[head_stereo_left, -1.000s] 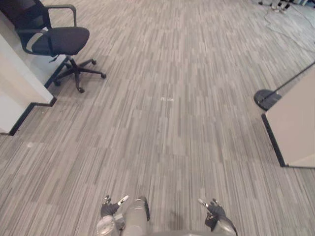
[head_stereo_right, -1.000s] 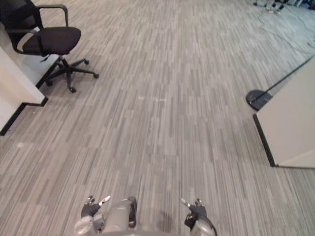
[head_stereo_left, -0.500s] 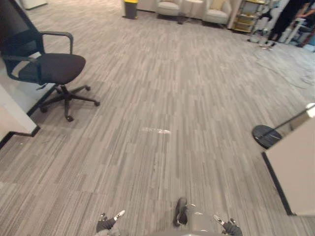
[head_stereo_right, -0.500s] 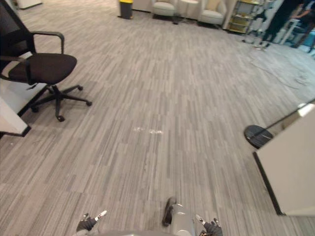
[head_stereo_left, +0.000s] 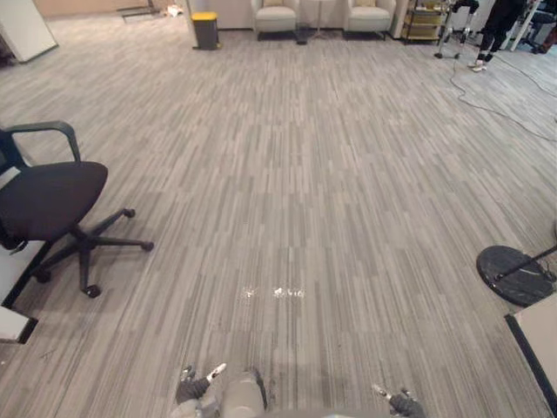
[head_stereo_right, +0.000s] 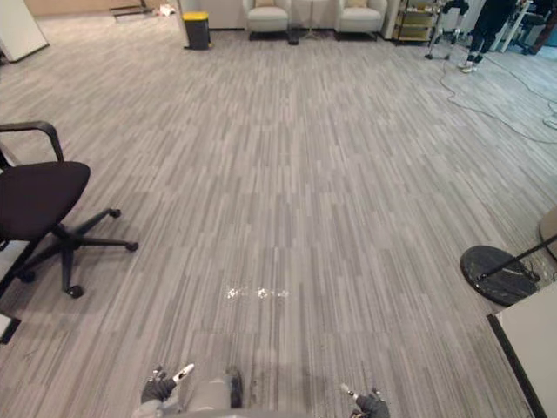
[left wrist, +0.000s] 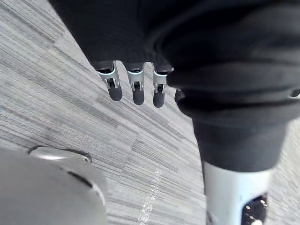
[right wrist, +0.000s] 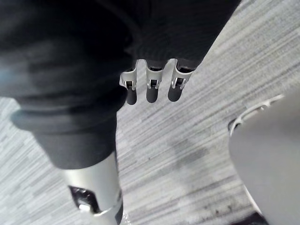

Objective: Organize washtable

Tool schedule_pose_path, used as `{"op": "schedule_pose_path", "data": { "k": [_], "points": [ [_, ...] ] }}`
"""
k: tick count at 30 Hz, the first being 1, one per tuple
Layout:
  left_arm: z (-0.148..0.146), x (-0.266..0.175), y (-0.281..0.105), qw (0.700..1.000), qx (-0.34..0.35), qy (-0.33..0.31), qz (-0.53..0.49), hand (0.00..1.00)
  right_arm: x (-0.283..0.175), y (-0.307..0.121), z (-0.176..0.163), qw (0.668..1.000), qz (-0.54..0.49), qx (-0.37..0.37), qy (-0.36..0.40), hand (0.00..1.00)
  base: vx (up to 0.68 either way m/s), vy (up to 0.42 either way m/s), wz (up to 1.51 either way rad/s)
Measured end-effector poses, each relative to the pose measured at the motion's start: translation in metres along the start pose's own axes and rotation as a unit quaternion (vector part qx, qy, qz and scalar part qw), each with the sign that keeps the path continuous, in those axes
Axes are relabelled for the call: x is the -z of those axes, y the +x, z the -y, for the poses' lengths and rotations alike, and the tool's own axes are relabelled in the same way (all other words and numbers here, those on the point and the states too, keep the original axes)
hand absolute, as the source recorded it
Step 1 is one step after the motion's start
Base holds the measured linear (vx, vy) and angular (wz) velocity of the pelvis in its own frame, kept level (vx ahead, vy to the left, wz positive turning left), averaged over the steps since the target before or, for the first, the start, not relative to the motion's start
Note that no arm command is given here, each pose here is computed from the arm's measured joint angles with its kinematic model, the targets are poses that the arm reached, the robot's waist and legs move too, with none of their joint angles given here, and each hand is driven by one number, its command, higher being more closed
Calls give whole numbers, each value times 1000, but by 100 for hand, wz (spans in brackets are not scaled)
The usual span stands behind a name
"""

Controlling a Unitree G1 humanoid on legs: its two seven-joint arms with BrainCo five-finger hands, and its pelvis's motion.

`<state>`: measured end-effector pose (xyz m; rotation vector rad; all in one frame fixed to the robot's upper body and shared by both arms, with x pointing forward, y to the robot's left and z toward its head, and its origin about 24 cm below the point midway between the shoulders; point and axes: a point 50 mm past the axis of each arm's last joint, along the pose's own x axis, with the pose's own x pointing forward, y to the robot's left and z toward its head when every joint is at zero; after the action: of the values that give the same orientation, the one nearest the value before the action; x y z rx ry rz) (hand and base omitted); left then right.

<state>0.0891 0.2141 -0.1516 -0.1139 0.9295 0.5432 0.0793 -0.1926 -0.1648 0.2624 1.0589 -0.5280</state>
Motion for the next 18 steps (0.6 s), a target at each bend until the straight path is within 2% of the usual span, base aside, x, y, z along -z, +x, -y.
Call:
{"op": "schedule_pose_path", "data": {
  "k": [3,4,7,11,14,18],
  "points": [
    [-17,3,1,1000,-23,-1,-12,0,3,-1,-8,1000,-4,-6,14,0,438,270,-23],
    [-19,16,-3,999,-27,1,-35,0,9,-3,6,1000,-10,14,21,0,375,370,-49],
    [-38,30,-6,996,-35,44,-68,0,18,-5,9,999,-27,21,35,0,367,202,8],
    [-38,40,-9,994,-31,53,-91,0,12,-2,20,998,-19,35,43,0,468,157,-14],
    [-26,34,-7,995,-20,50,-83,0,4,-2,27,999,0,36,41,0,427,86,-4],
    [-18,29,-6,997,-10,47,-68,0,15,-7,33,999,-10,41,32,0,496,4,21]
  ]
}}
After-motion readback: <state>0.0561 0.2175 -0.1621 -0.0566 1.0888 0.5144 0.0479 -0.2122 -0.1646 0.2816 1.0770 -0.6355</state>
